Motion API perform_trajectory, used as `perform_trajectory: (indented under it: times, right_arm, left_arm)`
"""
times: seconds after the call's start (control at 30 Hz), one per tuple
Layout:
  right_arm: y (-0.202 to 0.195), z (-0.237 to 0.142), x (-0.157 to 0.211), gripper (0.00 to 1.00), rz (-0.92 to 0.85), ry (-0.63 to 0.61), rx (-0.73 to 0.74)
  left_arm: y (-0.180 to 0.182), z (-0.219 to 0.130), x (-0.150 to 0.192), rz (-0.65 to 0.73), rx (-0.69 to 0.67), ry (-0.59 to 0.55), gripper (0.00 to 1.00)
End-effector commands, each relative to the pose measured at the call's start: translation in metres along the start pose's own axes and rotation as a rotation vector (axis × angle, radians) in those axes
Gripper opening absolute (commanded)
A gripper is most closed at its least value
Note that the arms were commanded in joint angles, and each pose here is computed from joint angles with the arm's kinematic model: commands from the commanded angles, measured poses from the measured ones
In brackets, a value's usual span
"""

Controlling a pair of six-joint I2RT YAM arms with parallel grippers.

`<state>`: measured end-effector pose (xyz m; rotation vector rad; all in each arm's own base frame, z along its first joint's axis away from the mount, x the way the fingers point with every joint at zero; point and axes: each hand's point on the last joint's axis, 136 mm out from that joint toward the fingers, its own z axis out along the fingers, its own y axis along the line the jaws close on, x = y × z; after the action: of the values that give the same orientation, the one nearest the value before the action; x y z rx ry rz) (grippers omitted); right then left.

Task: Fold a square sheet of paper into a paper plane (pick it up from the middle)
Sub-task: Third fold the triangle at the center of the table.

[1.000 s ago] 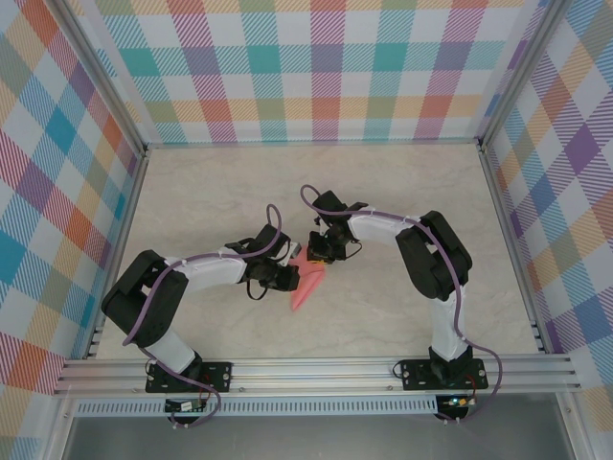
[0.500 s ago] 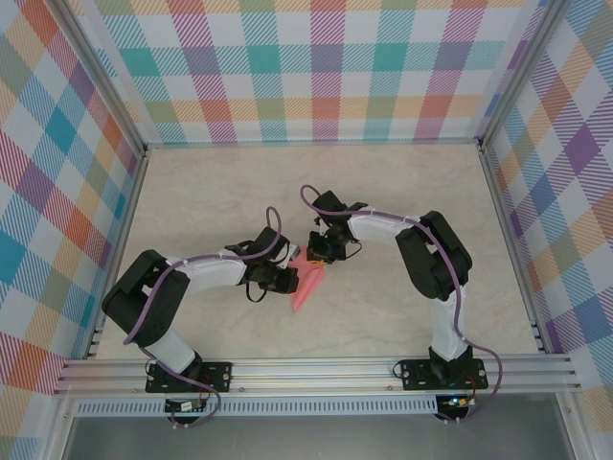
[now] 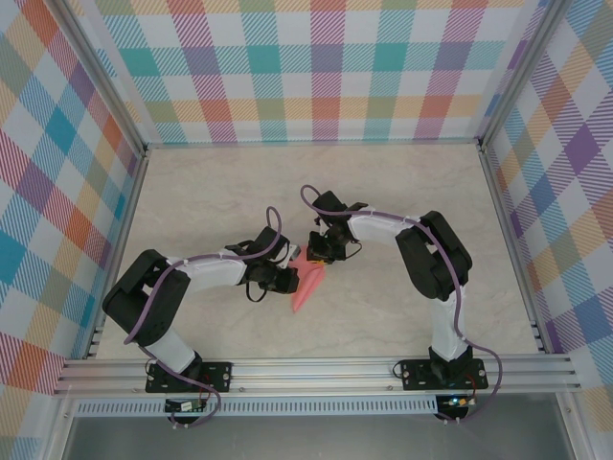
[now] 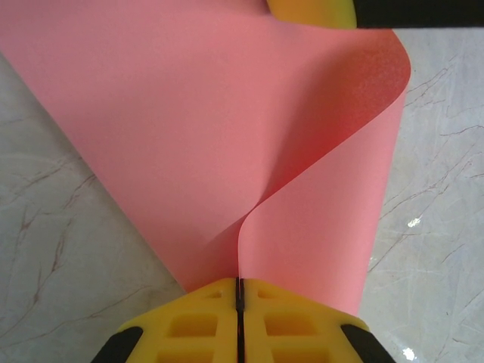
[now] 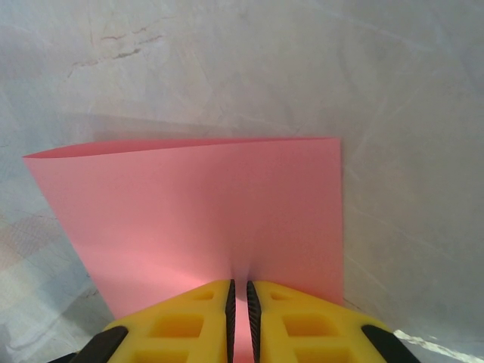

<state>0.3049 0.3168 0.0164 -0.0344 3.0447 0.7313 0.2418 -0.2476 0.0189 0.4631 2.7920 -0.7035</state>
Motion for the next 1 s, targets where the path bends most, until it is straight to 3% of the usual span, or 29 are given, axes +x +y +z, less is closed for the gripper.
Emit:
perform_trajectory:
  times: [0.0, 0.33, 0.97]
  right_arm:
    - [-0.024, 0.016, 0.022, 0.16, 0.037, 0.070, 0.079]
    - [-0.027, 0.017, 0.023, 0.16, 0.041, 0.071, 0.091]
    - [-0.029, 0.015, 0.023, 0.16, 0.047, 0.065, 0.099]
  left_arm:
    - [-0.002, -0.004, -0.010, 0.026, 0.018, -0.028, 0.08]
    - [-0.008, -0.015, -0.014, 0.036, 0.034, -0.060, 0.08]
    - [0.007, 0.005, 0.004, 0.005, 0.002, 0.005, 0.07]
